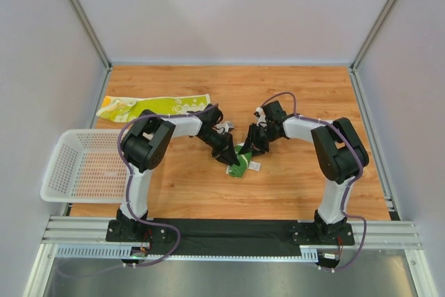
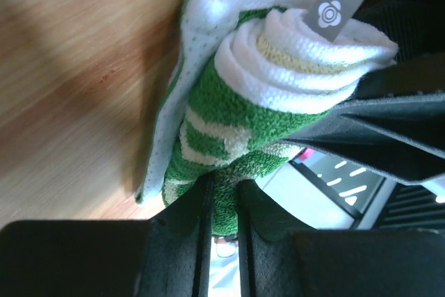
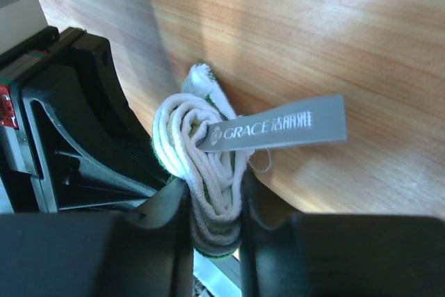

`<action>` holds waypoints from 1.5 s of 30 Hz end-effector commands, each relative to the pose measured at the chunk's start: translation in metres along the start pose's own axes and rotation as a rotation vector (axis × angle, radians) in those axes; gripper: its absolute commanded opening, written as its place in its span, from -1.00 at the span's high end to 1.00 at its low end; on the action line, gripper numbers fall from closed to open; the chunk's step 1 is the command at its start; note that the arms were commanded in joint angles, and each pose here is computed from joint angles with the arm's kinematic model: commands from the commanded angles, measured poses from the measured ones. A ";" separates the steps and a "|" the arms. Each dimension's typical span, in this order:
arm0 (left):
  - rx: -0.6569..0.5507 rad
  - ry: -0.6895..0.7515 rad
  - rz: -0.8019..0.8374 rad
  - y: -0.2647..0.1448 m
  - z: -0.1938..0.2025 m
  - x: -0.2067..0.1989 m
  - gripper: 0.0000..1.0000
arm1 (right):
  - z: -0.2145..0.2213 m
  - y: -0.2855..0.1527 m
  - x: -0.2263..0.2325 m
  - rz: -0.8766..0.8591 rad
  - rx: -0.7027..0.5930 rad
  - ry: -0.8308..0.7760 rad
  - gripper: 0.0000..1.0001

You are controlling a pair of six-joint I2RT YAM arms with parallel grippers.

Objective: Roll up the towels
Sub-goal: Place the rolled towel into the container

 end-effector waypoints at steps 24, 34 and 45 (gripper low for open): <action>-0.369 0.427 -0.171 -0.109 -0.012 -0.076 -0.17 | 0.005 -0.081 0.145 -0.339 0.005 -0.173 0.99; -0.440 0.495 -0.319 -0.144 -0.010 -0.079 -0.29 | 0.012 -0.104 0.168 -0.352 0.045 -0.146 0.99; -0.560 0.577 -0.562 -0.175 0.006 -0.093 -0.42 | 0.008 -0.116 0.148 -0.049 -0.078 0.031 0.99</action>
Point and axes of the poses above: each gripper's point midway between its finger pads, its own y axis out along the fingers, its own x axis along the line the jaws close on, z = x × y, the point moved 1 cm from there along -y, back along the fingers, and after that the axes turned 12 degrees about y, right-handed, at the moved point
